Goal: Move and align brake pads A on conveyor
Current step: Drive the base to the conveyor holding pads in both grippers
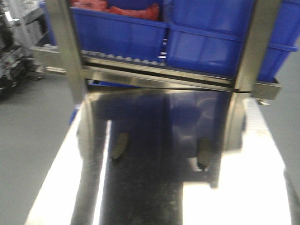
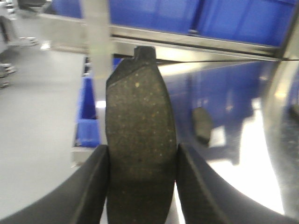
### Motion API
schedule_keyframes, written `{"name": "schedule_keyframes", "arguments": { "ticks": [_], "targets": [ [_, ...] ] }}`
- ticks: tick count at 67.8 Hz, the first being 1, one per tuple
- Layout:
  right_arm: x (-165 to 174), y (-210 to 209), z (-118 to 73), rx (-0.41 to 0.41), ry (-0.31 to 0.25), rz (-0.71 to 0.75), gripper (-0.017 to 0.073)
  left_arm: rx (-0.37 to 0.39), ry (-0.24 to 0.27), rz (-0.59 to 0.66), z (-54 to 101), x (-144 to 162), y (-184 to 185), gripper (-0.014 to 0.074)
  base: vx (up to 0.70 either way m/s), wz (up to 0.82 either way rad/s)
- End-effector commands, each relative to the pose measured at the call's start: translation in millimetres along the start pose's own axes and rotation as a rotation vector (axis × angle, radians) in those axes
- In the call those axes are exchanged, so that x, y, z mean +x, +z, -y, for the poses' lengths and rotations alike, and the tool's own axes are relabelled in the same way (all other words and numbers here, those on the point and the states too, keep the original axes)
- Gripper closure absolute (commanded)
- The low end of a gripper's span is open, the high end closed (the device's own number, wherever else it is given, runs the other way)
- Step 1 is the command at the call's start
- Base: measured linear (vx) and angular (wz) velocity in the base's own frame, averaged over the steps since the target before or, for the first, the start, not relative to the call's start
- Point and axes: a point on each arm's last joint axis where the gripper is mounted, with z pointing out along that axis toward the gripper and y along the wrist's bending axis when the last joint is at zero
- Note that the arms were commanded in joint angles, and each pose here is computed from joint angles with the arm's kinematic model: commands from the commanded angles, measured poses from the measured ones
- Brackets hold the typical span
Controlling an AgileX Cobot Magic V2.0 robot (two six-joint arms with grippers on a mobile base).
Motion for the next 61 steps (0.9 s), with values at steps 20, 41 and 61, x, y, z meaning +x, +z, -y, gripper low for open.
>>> {"name": "schedule_keyframes", "arguments": {
  "ticks": [20, 41, 61],
  "targets": [
    [-17.8, -4.1, -0.6, 0.001, -0.011, 0.12, 0.0566, 0.0, -0.01, 0.117, 0.3, -17.2, -3.6, 0.0599, -0.13, 0.79],
    [-17.8, -4.1, -0.6, 0.001, -0.011, 0.12, 0.0566, 0.0, -0.01, 0.117, 0.3, -17.2, -3.6, 0.0599, -0.19, 0.92],
    [-17.8, -4.1, -0.6, 0.001, -0.011, 0.12, 0.0566, 0.0, -0.01, 0.117, 0.3, -17.2, -3.6, 0.0599, -0.22, 0.81]
  ]
}}
